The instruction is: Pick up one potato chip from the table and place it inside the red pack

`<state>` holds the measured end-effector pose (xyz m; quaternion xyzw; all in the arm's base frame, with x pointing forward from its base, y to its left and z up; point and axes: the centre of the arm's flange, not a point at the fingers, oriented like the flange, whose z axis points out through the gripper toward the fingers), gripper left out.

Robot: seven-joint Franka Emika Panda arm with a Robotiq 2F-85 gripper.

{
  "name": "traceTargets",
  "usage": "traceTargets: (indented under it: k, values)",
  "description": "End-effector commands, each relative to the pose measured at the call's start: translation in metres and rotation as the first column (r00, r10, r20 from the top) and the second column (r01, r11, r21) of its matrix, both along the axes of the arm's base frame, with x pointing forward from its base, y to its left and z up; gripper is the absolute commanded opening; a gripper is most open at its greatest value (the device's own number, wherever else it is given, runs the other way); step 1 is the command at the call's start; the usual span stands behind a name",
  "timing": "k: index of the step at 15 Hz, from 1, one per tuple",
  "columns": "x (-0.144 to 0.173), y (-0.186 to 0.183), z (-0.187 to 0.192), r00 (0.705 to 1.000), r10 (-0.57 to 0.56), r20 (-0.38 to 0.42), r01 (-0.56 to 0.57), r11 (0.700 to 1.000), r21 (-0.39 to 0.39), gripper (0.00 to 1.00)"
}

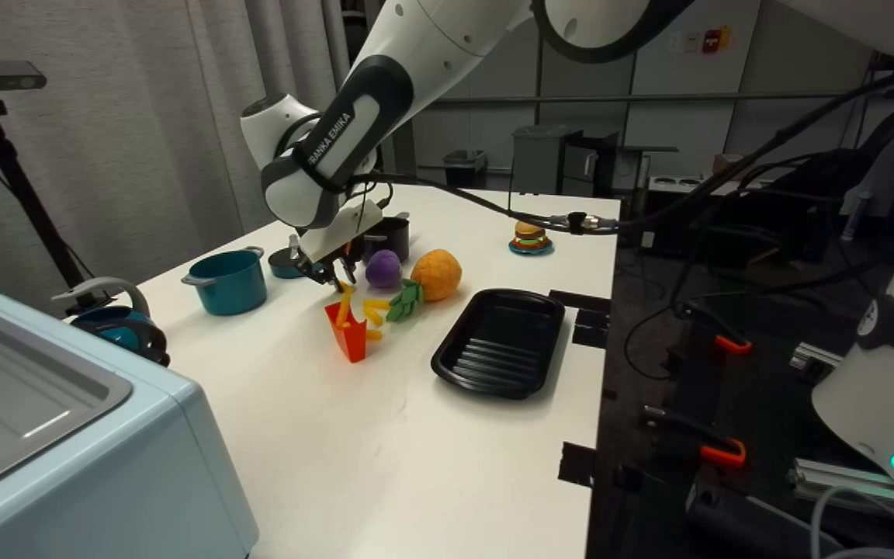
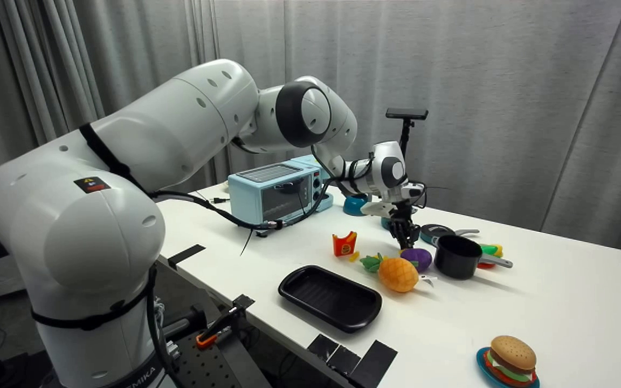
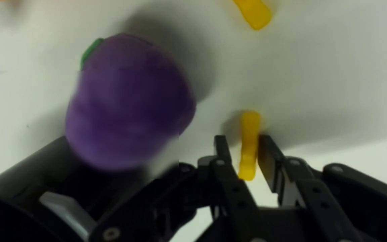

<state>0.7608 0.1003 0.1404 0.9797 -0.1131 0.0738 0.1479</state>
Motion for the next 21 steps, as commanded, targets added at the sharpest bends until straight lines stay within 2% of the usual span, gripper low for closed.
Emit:
traceTargets:
  k: [1, 6, 12, 16, 21]
  values:
    - [0.016, -0.006, 0.004, 1.000, -0.013, 0.008, 0.013, 1.000, 0.012, 0.00]
    - [0.012, -0.019, 0.040, 0.998, -0.013, 0.066, 0.010, 0.999, 0.044, 0.03]
    - [-0.004, -0.013, 0.113, 0.993, -0.001, 0.119, -0.012, 0.994, 0.105, 0.03]
    - [-0.027, 0.000, 0.145, 0.992, 0.044, 0.117, -0.061, 0.988, 0.139, 0.03]
    - [-0.065, 0.024, 0.159, 0.985, 0.142, 0.097, -0.158, 0.970, 0.185, 0.03]
